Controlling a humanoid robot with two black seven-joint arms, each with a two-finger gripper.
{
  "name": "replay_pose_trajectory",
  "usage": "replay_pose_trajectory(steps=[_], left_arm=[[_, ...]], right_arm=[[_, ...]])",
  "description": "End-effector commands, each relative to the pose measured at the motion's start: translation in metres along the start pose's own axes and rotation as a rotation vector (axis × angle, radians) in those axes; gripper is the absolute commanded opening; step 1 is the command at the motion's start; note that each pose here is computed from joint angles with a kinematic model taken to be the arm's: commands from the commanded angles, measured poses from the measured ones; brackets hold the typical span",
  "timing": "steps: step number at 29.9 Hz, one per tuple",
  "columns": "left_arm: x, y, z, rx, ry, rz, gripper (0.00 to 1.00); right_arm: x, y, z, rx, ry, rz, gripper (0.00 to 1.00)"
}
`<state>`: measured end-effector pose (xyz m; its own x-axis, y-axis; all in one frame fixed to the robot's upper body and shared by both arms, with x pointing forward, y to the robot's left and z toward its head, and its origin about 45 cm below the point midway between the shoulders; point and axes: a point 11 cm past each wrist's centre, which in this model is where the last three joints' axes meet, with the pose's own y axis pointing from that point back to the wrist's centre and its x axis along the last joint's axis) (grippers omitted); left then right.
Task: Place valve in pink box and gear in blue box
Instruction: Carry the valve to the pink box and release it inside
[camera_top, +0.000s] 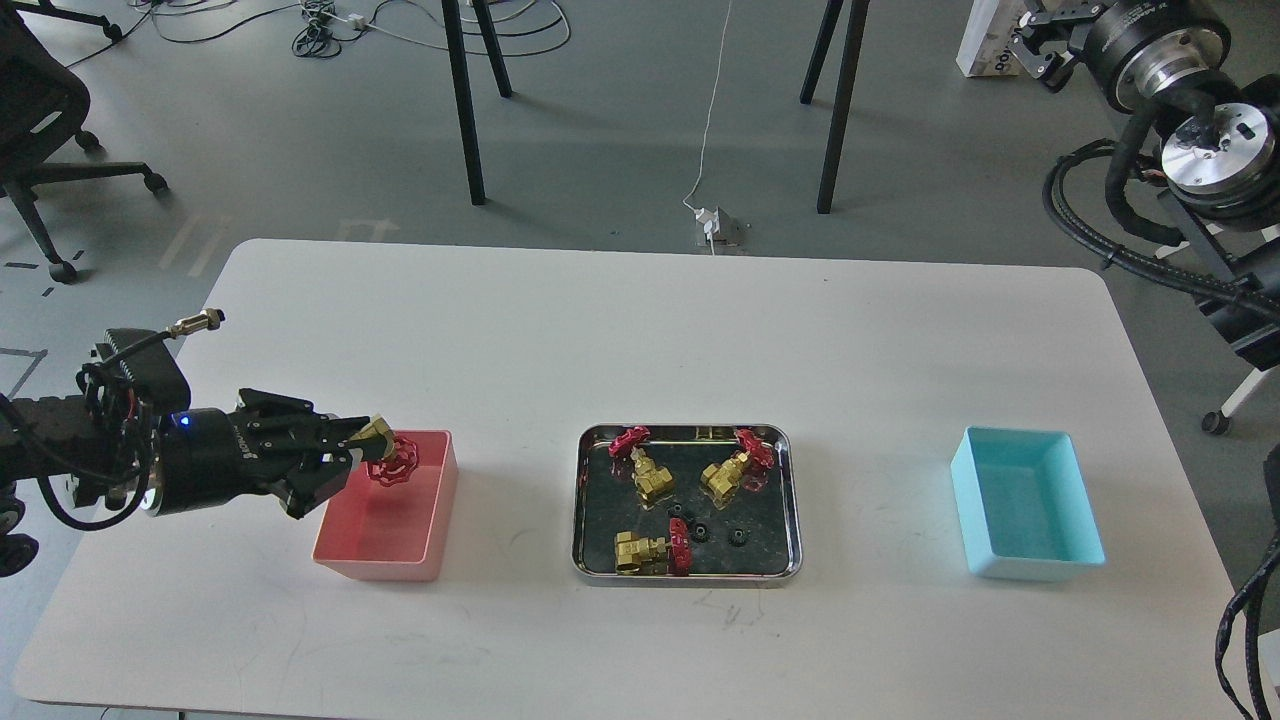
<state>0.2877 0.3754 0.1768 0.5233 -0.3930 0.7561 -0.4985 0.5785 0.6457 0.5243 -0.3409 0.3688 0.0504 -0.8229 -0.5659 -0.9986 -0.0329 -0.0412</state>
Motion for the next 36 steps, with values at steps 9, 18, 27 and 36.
replay_pose_trajectory(steps=[9, 18, 27, 36], left_arm=[[-0.032, -0.025, -0.006, 0.022, 0.033, -0.005, 0.14], [-0.031, -0.037, -0.004, 0.009, 0.019, -0.004, 0.18], [-0.029, -0.038, -0.005, 0.011, 0.016, 0.000, 0.47], [-0.006, -0.041, -0.008, 0.032, 0.050, 0.090, 0.76]], right_arm=[[0.003, 0.001, 0.002, -0.006, 0.005, -0.001, 1.00], [0.004, 0.002, 0.005, -0.011, 0.008, 0.001, 1.00], [0.008, 0.003, 0.007, -0.019, 0.012, 0.006, 1.00], [0.018, 0.012, 0.017, 0.019, -0.043, -0.030, 1.00]])
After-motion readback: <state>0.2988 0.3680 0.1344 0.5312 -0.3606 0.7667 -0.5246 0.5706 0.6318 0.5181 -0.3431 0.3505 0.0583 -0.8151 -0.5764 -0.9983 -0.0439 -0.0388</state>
